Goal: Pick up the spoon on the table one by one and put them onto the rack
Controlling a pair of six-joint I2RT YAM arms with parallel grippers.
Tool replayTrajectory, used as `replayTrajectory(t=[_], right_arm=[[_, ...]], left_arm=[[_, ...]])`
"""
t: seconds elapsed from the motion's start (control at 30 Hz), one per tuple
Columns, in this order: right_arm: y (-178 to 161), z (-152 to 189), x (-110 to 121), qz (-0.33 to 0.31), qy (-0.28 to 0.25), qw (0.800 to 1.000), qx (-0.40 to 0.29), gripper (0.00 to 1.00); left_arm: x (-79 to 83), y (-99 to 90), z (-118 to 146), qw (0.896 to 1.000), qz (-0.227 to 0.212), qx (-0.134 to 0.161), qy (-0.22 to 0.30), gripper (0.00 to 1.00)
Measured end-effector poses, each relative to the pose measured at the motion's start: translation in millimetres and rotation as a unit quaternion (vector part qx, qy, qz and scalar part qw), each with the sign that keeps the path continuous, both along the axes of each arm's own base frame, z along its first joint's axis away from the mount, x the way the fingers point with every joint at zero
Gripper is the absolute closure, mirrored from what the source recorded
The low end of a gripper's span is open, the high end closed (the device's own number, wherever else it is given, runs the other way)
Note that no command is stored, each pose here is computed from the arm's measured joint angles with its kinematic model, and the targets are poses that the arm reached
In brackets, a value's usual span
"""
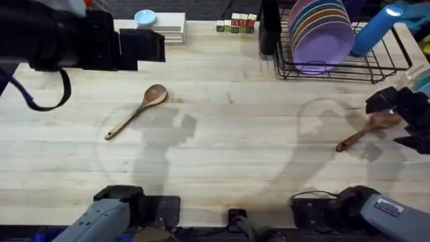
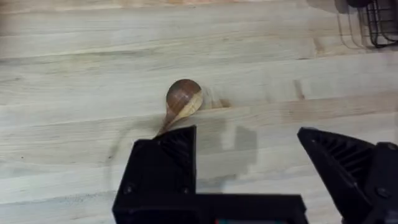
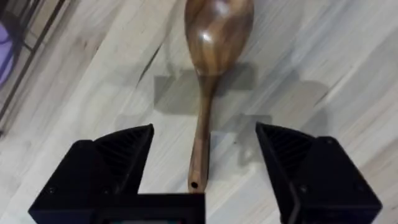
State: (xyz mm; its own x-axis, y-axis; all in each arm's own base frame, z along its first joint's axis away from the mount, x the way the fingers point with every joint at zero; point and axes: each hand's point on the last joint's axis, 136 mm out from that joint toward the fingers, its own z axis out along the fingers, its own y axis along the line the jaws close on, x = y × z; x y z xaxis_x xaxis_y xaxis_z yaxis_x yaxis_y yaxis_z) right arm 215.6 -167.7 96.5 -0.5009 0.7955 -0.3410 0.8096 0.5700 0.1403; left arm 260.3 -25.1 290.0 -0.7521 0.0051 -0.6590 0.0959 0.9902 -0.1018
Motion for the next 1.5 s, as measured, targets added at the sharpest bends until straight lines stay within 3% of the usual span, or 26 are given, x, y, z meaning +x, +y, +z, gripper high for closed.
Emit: replayTrajectory(t=[0.27,0.53,0.9,1.03,1.2,1.3,1.5], right_arm=[[-3,-42,4,0.002,0.051,0.998,0.037,0.009],[1,-59,9,0.023,0.089,0.995,0.028,0.015],[4,-60,15,0.04,0.104,0.994,0.011,0.333],[3,-60,15,0.039,0.105,0.994,0.008,0.508],[-1,-60,13,0.035,0.112,0.993,-0.001,0.824],[-2,-60,12,0.034,0.115,0.993,-0.004,0.933],[-1,-59,12,0.035,0.118,0.992,-0.001,0.96]], left_arm=[[0.0,0.0,0,1.0,0.0,0.0,0.0,0.007],[-0.3,0.0,0,1.0,0.0,0.0,0.001,0.007],[-0.7,0.0,-1,1.0,0.0,0.0,0.002,0.008],[-0.7,0.0,-1,1.0,0.0,0.0,0.002,0.008],[-0.7,0.0,-1,1.0,0.0,0.0,0.002,0.008],[-0.7,0.0,-1,1.0,0.0,0.0,0.002,0.008],[-0.7,0.0,-1,1.0,0.0,0.0,0.002,0.008]])
